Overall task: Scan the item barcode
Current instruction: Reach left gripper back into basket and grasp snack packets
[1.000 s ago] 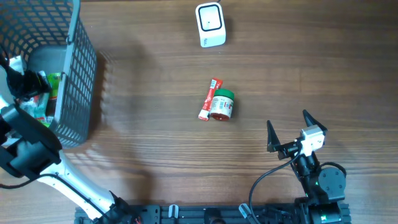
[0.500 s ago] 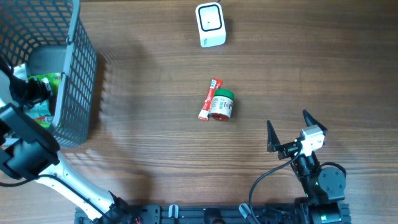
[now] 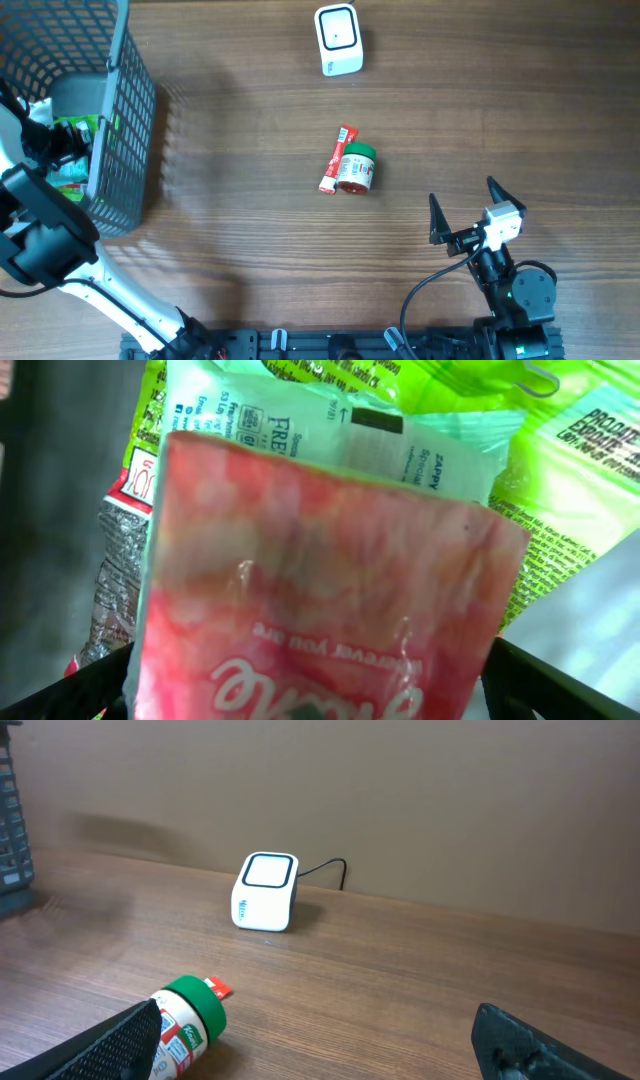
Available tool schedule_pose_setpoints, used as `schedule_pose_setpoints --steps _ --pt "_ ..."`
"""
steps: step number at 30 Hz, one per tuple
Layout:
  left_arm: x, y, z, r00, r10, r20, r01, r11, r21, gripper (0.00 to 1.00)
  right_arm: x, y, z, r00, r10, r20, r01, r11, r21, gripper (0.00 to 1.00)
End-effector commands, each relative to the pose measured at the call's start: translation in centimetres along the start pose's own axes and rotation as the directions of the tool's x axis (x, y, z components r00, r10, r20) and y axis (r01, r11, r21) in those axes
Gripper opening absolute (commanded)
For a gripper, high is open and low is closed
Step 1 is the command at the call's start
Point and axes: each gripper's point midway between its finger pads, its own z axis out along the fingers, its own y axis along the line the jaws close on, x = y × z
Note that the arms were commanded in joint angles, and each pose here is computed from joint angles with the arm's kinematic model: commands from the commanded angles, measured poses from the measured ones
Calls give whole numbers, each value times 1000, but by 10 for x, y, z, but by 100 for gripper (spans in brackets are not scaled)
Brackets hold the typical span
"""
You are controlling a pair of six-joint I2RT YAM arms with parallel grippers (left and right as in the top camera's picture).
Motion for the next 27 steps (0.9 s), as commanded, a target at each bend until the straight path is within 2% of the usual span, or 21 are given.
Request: schedule_pose_setpoints --steps 1,13,16,27 --pt "-1 -16 2 997 71 6 -71 995 70 100 -2 0 0 1000 -4 8 4 1000 4 100" --pt "-17 -3 -3 995 78 56 -78 997 -4 100 -1 0 0 1000 -4 7 4 1000 4 100" --pt "-17 8 -6 996 78 48 -75 995 -66 100 -2 0 0 1000 -4 8 4 1000 4 100" --pt "-20 23 -2 996 51 72 -46 996 -73 100 -2 0 0 1000 -4 8 4 1000 4 100"
